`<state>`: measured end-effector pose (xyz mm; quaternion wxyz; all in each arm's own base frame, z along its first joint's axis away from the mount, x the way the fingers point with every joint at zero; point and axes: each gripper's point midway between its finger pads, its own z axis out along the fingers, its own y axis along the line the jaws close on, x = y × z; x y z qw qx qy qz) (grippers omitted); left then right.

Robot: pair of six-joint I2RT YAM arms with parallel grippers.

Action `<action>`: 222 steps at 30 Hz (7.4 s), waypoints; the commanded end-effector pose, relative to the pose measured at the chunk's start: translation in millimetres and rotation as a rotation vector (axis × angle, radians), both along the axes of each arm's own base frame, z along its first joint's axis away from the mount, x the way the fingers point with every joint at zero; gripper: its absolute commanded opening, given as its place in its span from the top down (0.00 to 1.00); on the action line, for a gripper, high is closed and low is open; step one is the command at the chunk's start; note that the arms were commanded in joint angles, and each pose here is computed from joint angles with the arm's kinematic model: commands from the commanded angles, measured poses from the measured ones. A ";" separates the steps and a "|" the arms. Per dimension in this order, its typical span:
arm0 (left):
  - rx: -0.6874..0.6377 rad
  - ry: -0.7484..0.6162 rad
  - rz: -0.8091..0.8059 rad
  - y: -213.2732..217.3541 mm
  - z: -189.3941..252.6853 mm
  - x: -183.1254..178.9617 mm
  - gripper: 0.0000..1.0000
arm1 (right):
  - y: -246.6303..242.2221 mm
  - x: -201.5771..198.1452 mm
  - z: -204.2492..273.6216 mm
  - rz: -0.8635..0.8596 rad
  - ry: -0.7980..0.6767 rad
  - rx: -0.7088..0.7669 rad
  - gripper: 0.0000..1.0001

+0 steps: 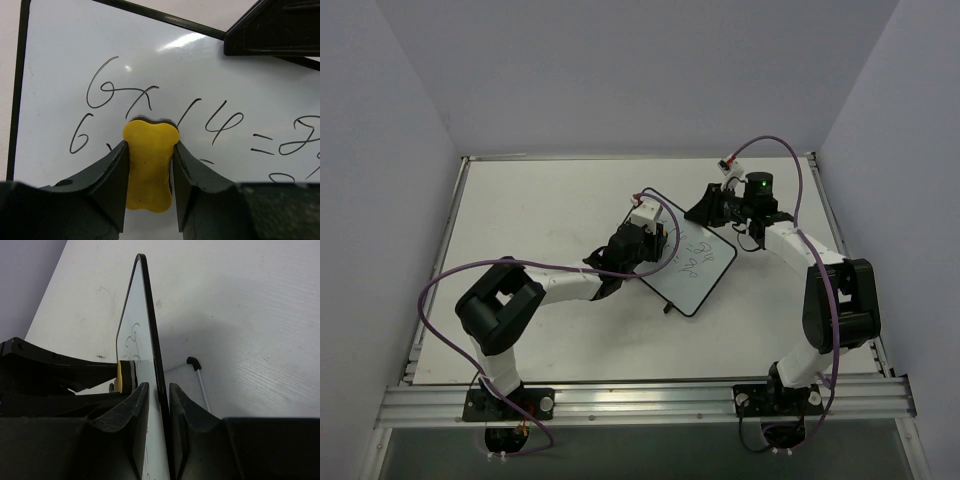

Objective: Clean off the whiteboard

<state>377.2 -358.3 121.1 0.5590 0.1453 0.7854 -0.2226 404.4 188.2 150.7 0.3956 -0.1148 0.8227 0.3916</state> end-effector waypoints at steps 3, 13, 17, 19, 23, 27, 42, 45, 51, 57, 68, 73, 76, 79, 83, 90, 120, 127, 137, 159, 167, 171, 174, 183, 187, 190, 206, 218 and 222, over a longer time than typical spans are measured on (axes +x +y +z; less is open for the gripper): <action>-0.021 -0.044 0.021 0.4 12.5 18.2 0.98 | 27.7 -35.7 9.7 0.125 0.040 0.060 0.84; -0.041 -0.082 -0.007 -3.3 22.7 17.9 0.98 | 30.8 -46.8 4.4 0.120 0.051 0.068 0.90; -0.071 -0.108 -0.035 -6.8 25.3 13.6 0.98 | 32.3 -47.6 7.9 0.123 0.043 0.069 0.88; -0.093 -0.118 -0.055 -7.4 26.4 8.8 0.98 | 32.2 -46.8 10.6 0.120 0.036 0.070 0.83; -0.147 -0.135 -0.075 -8.8 31.8 2.9 0.98 | 33.1 -46.0 14.0 0.119 0.033 0.079 0.80; -0.203 -0.153 -0.086 -9.2 38.8 -4.2 0.98 | 32.7 -44.8 13.4 0.113 0.039 0.076 0.79; -0.266 -0.169 -0.155 -22.9 47.2 -23.1 0.98 | 22.5 -28.2 23.2 0.028 0.018 0.052 0.73; -0.264 -0.160 -0.165 -25.7 45.0 -24.8 0.98 | 15.2 -22.6 27.4 -0.003 0.011 0.053 0.73; -0.250 -0.143 -0.183 -31.3 41.0 -25.4 0.98 | 5.8 -11.0 34.1 -0.043 0.004 0.070 0.73; -0.239 -0.127 -0.191 -36.3 39.6 -23.2 0.98 | 2.1 -5.3 36.5 -0.035 0.007 0.095 0.73; -0.196 -0.079 -0.217 -45.3 40.0 -19.9 0.98 | 5.5 -7.7 27.3 0.030 0.008 0.099 0.77; -0.200 -0.057 -0.235 -45.9 37.1 -19.8 0.98 | 6.5 -10.5 22.6 0.044 0.011 0.101 0.80; -0.201 -0.040 -0.258 -48.2 33.9 -21.9 0.98 | 6.5 -11.2 20.6 0.046 0.011 0.100 0.84; -0.193 -0.024 -0.268 -49.5 27.8 -22.6 0.98 | 6.1 -12.4 19.1 0.047 0.013 0.101 0.89; -0.194 -0.011 -0.273 -50.8 23.3 -24.5 0.98 | 6.1 -13.2 17.9 0.049 0.014 0.102 0.97; -0.183 0.009 -0.289 -54.5 19.5 -24.6 0.98 | 7.4 -16.1 19.3 0.067 -0.001 0.106 1.00; -0.171 0.062 -0.399 -75.9 -1.7 -57.7 0.98 | 11.8 -24.1 19.6 0.121 -0.049 0.116 1.00; -0.095 0.023 -0.450 -106.3 -5.1 -93.5 0.98 | 10.4 -24.0 22.6 0.116 -0.059 0.112 1.00; 0.004 0.009 -0.395 -111.3 -27.6 -120.5 0.98 | 10.5 -24.7 22.1 0.119 -0.057 0.105 1.00; 0.120 0.036 -0.070 -15.9 -40.3 -14.0 0.98 | 12.2 -25.6 21.0 0.120 -0.058 0.083 1.00; 0.096 -0.039 -0.203 -59.7 -26.0 -60.9 0.98 | 11.9 -25.9 20.6 0.120 -0.059 0.080 1.00; 0.065 -0.050 -0.260 -71.6 -30.6 -87.1 0.98 | 11.9 -26.0 21.2 0.120 -0.060 0.081 1.00; 0.034 -0.049 -0.257 -68.6 -35.7 -94.3 0.98 | 12.3 -26.3 20.0 0.120 -0.056 0.080 1.00; 0.009 -0.018 -0.048 -21.2 -66.2 -74.2 0.98 | 18.4 -27.2 16.0 0.131 -0.047 0.077 1.00; -0.010 0.018 0.002 -1.6 -84.4 -63.1 0.98 | 19.5 -26.2 13.8 0.131 -0.041 0.075 1.00; -0.031 0.029 0.019 7.3 -88.5 -60.2 0.98 | 21.4 -27.3 13.9 0.137 -0.042 0.075 1.00; 0.028 -0.069 -0.178 -70.9 -75.2 -117.3 0.98 | 20.6 -27.9 14.5 0.135 -0.044 0.069 1.00; 0.023 -0.091 -0.172 -78.6 -77.0 -140.0 0.98 | 21.2 -27.9 15.2 0.137 -0.045 0.069 1.00; 0.031 -0.112 -0.198 -82.5 -71.5 -141.9 0.98 | 21.0 -27.2 15.2 0.137 -0.046 0.065 1.00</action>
